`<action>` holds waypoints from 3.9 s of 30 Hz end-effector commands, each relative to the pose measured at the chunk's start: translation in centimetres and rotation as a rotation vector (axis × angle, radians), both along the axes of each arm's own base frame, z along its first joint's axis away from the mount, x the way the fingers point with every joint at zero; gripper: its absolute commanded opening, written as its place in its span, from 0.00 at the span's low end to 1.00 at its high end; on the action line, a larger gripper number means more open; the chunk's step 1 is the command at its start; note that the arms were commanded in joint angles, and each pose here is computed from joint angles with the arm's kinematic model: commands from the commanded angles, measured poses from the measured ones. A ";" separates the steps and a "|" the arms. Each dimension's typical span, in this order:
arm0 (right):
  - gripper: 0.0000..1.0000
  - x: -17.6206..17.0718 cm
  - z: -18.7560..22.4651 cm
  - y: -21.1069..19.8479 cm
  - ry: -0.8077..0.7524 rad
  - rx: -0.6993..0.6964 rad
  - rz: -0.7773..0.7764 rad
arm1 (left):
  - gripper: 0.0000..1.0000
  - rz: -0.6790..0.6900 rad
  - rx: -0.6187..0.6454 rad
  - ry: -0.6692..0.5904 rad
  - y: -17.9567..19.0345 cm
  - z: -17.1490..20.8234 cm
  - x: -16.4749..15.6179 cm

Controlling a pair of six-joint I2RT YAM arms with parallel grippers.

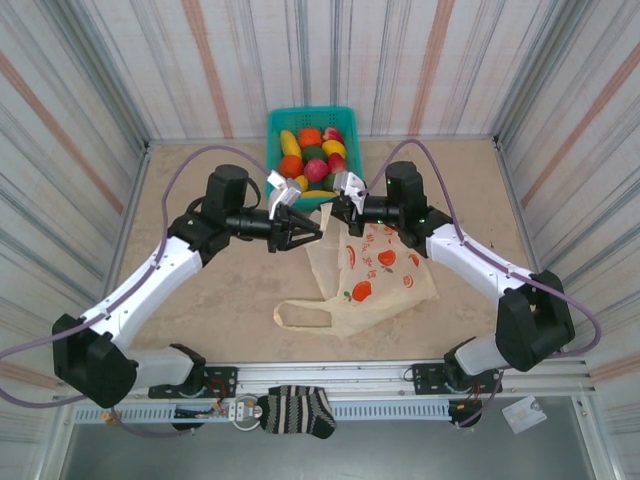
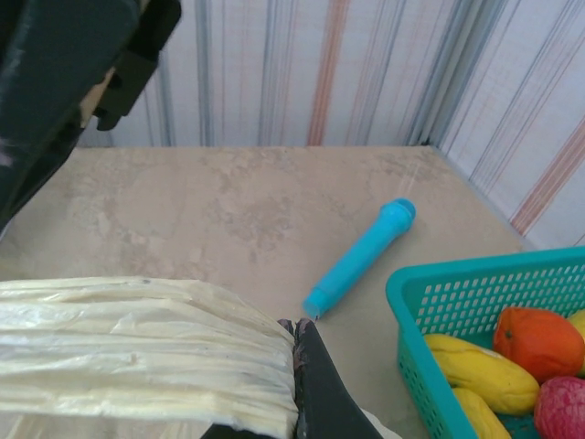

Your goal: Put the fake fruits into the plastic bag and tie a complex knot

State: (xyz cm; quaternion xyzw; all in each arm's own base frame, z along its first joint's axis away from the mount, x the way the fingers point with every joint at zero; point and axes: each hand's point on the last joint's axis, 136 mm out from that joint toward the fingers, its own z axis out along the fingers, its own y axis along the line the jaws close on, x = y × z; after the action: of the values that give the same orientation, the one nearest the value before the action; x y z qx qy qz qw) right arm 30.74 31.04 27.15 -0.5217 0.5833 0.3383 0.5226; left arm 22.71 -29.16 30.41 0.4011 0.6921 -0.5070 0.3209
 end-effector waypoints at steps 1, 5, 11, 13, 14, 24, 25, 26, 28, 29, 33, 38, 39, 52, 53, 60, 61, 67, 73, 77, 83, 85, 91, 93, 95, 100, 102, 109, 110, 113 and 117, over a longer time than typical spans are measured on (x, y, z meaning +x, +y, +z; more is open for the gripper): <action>0.00 -0.3 2.2 -0.3 -0.032 0.018 0.008 | 0.37 -0.039 -0.008 -0.076 -0.1 0.9 -0.8; 0.00 0.0 2.2 -0.4 -0.035 0.017 -0.007 | 0.39 -0.055 0.014 -0.066 -0.2 0.5 -1.4; 0.00 0.6 2.4 -0.5 -0.038 0.017 -0.028 | 0.31 -0.063 0.034 -0.077 -0.3 0.1 -1.9; 0.00 0.7 2.4 -0.5 -0.034 0.018 -0.031 | 0.31 -0.061 0.037 -0.087 -0.4 0.1 -1.9; 0.00 0.8 2.4 -0.5 -0.035 0.017 -0.031 | 0.29 -0.055 0.038 -0.093 -0.4 0.1 -1.8; 0.46 1.3 2.1 -0.5 0.035 -0.016 -0.073 | 0.00 0.143 0.038 -0.201 0.0 1.2 1.7; 0.52 1.3 2.2 -0.7 0.037 -0.012 -0.081 | 0.00 0.193 0.049 -0.211 0.5 1.0 2.5; 0.55 1.1 2.5 -0.8 0.031 -0.001 -0.089 | 0.00 0.240 0.054 -0.216 1.0 0.9 3.1; 0.56 1.1 3.0 -1.0 0.037 0.023 -0.120 | 0.00 0.346 0.076 -0.211 2.3 0.2 4.8; 0.56 1.2 3.5 -1.1 0.053 0.034 -0.156 | 0.00 0.403 0.089 -0.205 3.0 -0.2 5.6; 0.61 3.4 4.9 -3.0 0.110 0.082 -0.406 | 0.00 0.563 0.142 -0.186 5.4 -1.7 8.0; 0.51 8.6 3.8 -7.7 0.271 0.105 -0.700 | 0.00 0.692 0.188 -0.167 7.5 -2.6 9.7; 0.51 9.5 3.2 -8.2 0.292 0.093 -0.734 | 0.00 0.711 0.195 -0.164 7.9 -2.8 9.8; 0.72 18.8 -11.7 -9.2 0.688 -0.349 -1.096 | 0.00 0.944 0.255 -0.158 12.2 -3.2 11.4; 0.73 19.1 -12.5 -9.3 0.700 -0.379 -1.114 | 0.00 0.963 0.257 -0.151 12.5 -3.3 11.6; 0.69 20.4 -15.2 -13.2 0.734 -0.442 -1.300 | 0.00 1.034 0.254 -0.098 13.9 -3.9 12.5; 0.68 20.6 -15.2 -14.0 0.740 -0.437 -1.325 | 0.00 1.040 0.252 -0.096 14.1 -3.9 12.5; 0.68 21.9 -14.6 -20.5 0.712 -0.443 -1.477 | 0.00 1.085 0.260 -0.071 15.1 -4.2 13.0; 0.69 22.2 -13.6 -28.5 0.709 -0.439 -1.660 | 0.00 1.097 0.262 -0.068 15.4 -4.3 13.2; 0.69 21.5 -10.9 -32.1 0.665 -0.394 -1.774 | 0.00 1.105 0.268 -0.070 15.7 -4.3 13.3; 0.60 20.7 -7.8 -27.0 0.650 -0.243 -1.578 | 0.00 1.112 0.272 -0.070 15.8 -4.4 13.4; 0.40 20.2 -8.9 -24.9 0.737 -0.228 -1.503 | 0.00 1.115 0.268 -0.071 15.9 -4.3 13.5; 0.04 19.0 -14.5 -23.3 0.931 -0.246 -1.506 | 0.00 1.156 0.238 -0.073 16.5 -4.0 13.6; 0.00 19.0 -15.6 -24.5 0.954 -0.250 -1.589 | 0.00 1.201 0.223 -0.071 17.2 -3.8 13.7; 0.00 18.8 -16.4 -26.2 0.998 -0.251 -1.682 | 0.00 1.245 0.208 -0.061 17.9 -3.8 13.7; 0.00 17.9 -17.9 -30.4 1.055 -0.223 -1.855 | 0.00 1.279 0.187 -0.059 18.6 -3.5 13.8; 0.00 16.7 -18.6 -32.3 1.122 -0.198 -1.946 | 0.00 1.294 0.190 -0.055 19.0 -3.6 13.9; 0.00 9.7 -19.1 -36.1 1.203 -0.142 -2.202 | 0.00 1.310 0.187 -0.048 19.3 -3.7 14.1; 0.00 8.1 -19.2 -36.4 1.201 -0.151 -2.236 | 0.00 1.307 0.185 -0.047 19.2 -3.6 14.0; 0.00 3.4 -19.4 -38.4 1.186 -0.196 -2.327 | 0.00 1.309 0.179 -0.036 19.2 -3.7 14.1; 0.00 2.9 -16.5 -39.2 1.032 -0.100 -2.232 | 0.00 1.317 0.189 -0.016 19.3 -4.2 14.4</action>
State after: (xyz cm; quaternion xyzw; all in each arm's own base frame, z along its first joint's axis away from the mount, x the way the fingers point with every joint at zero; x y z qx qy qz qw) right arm 33.25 -6.81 6.84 0.4441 0.8731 -0.1516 0.1321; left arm 36.78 -10.64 25.85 -0.0552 0.8370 -0.1419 0.5256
